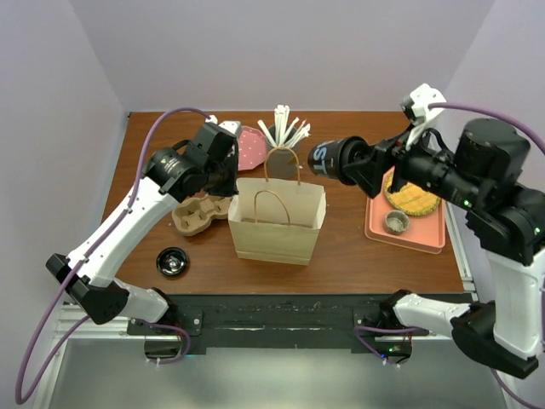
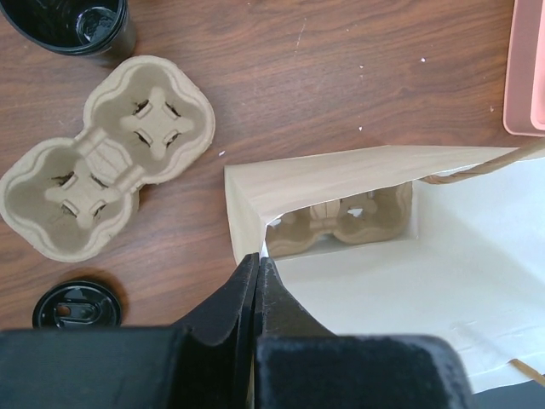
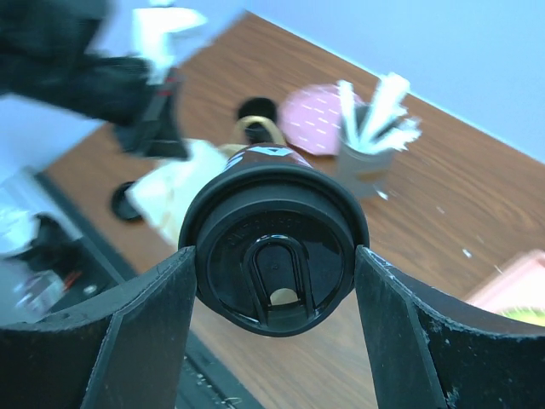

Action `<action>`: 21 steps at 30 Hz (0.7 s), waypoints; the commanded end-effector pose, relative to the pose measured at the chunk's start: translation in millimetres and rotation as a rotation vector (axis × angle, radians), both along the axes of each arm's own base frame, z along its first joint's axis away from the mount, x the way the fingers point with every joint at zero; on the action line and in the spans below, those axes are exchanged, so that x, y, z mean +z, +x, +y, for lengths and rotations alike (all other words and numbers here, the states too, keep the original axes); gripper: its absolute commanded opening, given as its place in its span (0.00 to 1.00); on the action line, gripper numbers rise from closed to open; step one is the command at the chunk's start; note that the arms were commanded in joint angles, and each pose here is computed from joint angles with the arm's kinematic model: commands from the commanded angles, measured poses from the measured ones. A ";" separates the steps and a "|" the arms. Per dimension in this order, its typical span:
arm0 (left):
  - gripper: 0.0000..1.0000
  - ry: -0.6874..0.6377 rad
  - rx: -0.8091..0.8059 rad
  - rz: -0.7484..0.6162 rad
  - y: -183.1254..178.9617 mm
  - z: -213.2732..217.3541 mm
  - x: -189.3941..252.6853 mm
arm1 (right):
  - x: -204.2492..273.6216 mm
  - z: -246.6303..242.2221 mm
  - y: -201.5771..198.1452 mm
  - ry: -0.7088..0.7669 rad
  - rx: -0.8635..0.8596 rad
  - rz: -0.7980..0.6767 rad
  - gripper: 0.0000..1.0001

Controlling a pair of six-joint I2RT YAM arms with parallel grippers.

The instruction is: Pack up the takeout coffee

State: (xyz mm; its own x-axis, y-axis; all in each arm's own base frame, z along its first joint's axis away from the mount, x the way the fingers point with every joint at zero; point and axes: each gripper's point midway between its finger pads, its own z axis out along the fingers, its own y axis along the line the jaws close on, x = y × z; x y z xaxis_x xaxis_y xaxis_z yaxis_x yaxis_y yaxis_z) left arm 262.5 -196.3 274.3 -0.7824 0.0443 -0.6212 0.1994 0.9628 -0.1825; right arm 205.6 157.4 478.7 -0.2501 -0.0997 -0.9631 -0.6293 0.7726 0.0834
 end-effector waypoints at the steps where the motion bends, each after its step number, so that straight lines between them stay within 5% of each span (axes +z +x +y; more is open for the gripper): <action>1: 0.00 -0.061 0.040 -0.051 3.7 -1.2 23.5 | -4.5 27.6 -9.1 0.024 0.171 0.004 0.36; 14: 0.00 -0.305 -0.061 -0.186 -3.3 -27.9 60.8 | -43.3 56.8 -8.7 -0.052 0.250 0.124 0.35; 21: 0.00 -0.374 -0.064 -0.215 -11.6 -27.9 49.2 | -76.8 65.1 -14.6 -0.208 0.178 0.151 0.34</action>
State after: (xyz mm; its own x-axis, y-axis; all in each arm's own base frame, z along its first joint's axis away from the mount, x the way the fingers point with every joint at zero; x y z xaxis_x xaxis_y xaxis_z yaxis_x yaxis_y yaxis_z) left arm 247.9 -214.8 313.3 -0.6782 -0.0979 -0.7283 0.3001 0.8678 -0.3961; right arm 191.3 231.7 407.9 -0.3652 -0.3136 -0.8765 -0.7932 0.5977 0.1166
